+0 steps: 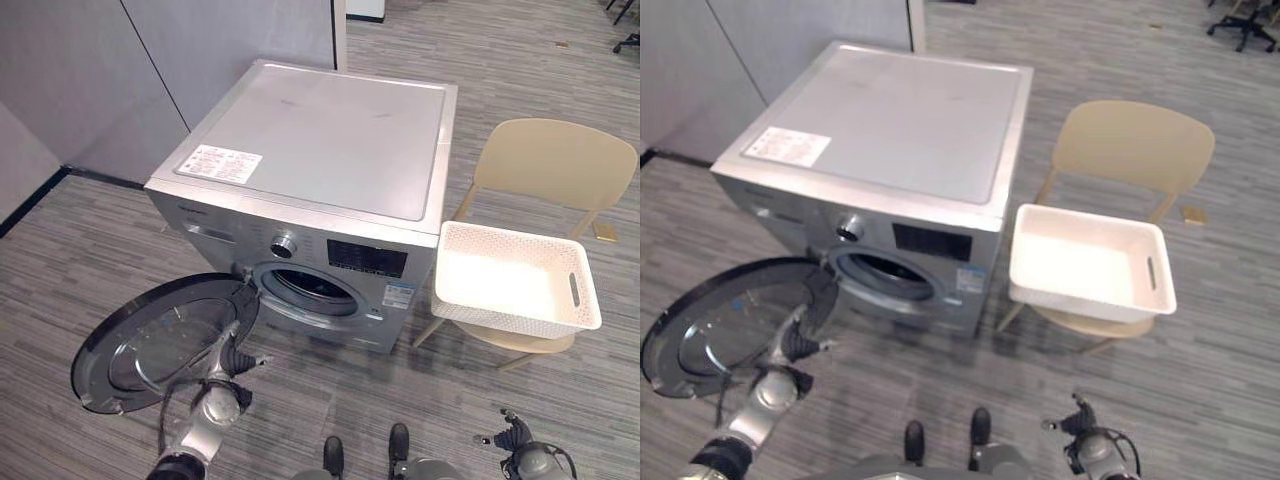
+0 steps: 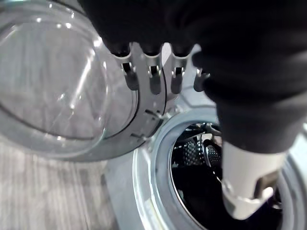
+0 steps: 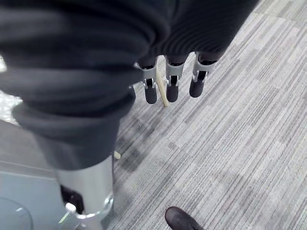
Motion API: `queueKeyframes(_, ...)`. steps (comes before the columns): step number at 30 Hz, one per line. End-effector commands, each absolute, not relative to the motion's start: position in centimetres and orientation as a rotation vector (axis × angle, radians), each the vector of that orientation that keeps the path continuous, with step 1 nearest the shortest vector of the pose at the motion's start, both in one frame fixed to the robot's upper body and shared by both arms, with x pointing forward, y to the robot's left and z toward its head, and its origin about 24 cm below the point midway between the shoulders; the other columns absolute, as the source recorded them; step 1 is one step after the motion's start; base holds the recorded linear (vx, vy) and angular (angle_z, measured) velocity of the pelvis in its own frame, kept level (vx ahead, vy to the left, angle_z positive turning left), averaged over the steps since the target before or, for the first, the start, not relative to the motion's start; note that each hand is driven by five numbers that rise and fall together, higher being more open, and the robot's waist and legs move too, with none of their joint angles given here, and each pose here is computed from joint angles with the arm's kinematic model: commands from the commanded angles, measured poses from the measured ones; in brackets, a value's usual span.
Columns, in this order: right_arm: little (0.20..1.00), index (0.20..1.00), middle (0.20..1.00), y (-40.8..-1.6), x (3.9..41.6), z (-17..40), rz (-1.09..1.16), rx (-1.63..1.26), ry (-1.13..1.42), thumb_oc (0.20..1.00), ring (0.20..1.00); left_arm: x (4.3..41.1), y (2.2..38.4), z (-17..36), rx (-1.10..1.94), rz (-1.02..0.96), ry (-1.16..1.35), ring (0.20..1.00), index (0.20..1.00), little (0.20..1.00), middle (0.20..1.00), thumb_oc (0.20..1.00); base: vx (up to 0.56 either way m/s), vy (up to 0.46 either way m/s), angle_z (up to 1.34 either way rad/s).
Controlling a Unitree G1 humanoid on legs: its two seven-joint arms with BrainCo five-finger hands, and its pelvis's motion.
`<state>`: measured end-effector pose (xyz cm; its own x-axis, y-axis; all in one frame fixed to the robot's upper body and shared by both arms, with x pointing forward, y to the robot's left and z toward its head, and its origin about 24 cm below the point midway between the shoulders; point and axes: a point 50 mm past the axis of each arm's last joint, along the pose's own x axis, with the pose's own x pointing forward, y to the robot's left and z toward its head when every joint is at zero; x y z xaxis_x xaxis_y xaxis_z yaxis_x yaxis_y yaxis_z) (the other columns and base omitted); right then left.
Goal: Grab the laundry basket,head to the washer,open it,put in the laundry and shut it.
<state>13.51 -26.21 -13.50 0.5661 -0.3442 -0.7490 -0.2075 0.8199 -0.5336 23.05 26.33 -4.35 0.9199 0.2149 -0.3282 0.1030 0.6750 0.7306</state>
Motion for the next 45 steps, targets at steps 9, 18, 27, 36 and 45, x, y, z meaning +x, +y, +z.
queueKeyframes(9, 1.0, 1.0, 1.0, -26.5, 14.5, -12.9, -0.037, -0.68, 0.945, 1.0, 1.0, 28.8, 36.1, 7.5, 1.291, 0.38, 0.244, 1.0, 1.0, 1.0, 1.0, 1.0, 0.0, 0.011, -0.01)
queueKeyframes(18, 1.0, 1.0, 1.0, -25.9, 16.4, -12.1, 0.049, -0.733, 0.876, 1.0, 1.0, 29.4, 42.2, 14.8, 1.488, 0.516, 0.378, 1.0, 1.0, 1.0, 1.0, 1.0, -0.02, 0.027, -0.01)
queueKeyframes(27, 1.0, 1.0, 1.0, -23.6, 20.2, -10.4, 0.112, -0.724, 0.722, 1.0, 1.0, 28.8, 43.6, 16.4, 1.414, 0.584, 0.414, 1.0, 1.0, 1.0, 1.0, 1.0, 0.0, 0.006, 0.02)
queueKeyframes(36, 1.0, 1.0, 1.0, -23.1, 21.4, -10.1, 0.114, -0.748, 0.704, 1.0, 1.0, 25.3, 42.0, 5.0, 1.146, 0.456, 0.67, 1.0, 1.0, 1.0, 1.0, 1.0, 0.0, 0.01, 0.08)
queueKeyframes(45, 1.0, 1.0, 1.0, -22.9, 21.6, -9.6, 0.105, -0.772, 0.679, 1.0, 1.0, 22.0, 32.0, -5.9, 0.629, 0.363, 0.67, 1.0, 1.0, 1.0, 1.0, 1.0, 0.0, 0.0, 0.02)
